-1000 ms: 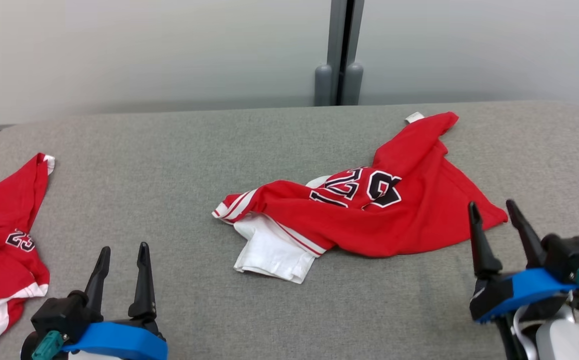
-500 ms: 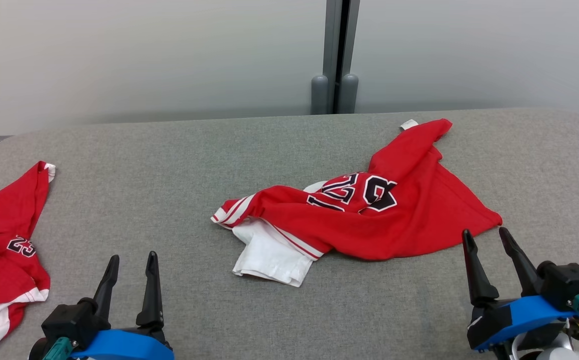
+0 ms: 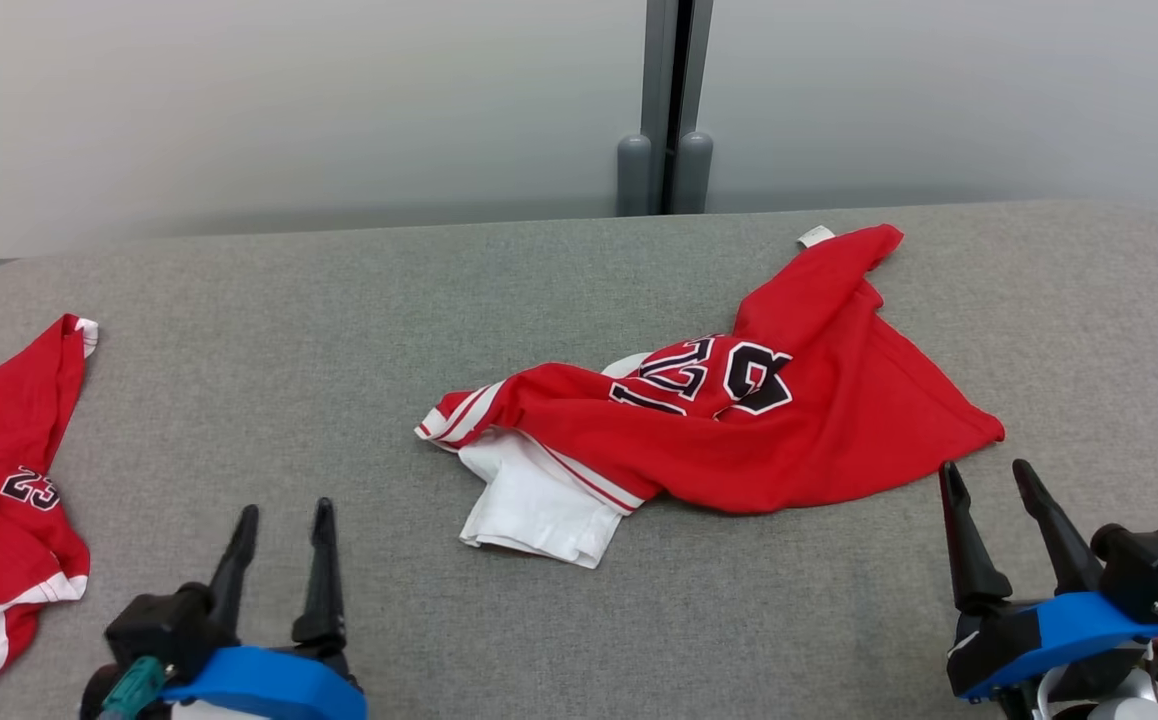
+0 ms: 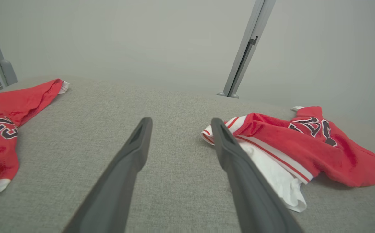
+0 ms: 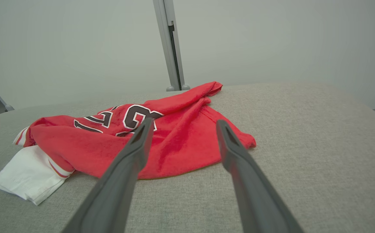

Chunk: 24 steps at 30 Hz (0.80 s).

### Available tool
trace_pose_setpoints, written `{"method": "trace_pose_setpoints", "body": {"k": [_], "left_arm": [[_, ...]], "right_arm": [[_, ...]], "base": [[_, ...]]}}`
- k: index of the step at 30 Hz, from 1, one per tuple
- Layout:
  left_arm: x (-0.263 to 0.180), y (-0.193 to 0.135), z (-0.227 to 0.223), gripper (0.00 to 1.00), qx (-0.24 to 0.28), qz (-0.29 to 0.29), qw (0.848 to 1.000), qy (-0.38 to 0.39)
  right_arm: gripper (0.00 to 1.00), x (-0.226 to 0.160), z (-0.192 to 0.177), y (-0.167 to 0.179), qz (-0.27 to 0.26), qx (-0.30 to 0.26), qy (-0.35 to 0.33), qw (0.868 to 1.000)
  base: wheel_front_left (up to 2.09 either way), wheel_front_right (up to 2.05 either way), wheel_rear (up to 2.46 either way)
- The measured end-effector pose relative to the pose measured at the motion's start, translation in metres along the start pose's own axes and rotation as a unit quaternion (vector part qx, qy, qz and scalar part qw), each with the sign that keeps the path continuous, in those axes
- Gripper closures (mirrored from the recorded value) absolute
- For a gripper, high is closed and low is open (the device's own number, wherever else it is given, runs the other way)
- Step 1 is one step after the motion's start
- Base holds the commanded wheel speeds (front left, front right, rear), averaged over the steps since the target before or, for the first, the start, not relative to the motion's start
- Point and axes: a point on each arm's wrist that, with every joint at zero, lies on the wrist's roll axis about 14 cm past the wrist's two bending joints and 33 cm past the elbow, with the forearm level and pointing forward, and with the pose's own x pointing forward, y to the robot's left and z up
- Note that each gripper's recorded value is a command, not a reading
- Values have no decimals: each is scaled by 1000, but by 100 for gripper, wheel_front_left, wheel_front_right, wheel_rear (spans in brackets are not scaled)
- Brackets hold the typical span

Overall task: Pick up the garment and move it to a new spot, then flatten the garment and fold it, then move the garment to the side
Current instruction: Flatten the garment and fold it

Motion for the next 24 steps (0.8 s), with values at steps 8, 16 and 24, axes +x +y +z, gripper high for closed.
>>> {"method": "trace_pose_setpoints", "body": {"k": [8,16,24], "left_arm": [[13,-42,-30,0,-3,-76,994,74],[25,-63,-81,0,-5,-88,982,169],[37,-59,-112,0,3,-68,973,221]], "right_arm": [[0,7,-4,-1,-2,0,8,1000],[0,7,-9,-4,-6,9,13,1000],[0,7,-18,-11,-17,13,23,1000]], "base": [[0,0,0],[0,0,0],[0,0,0]]}}
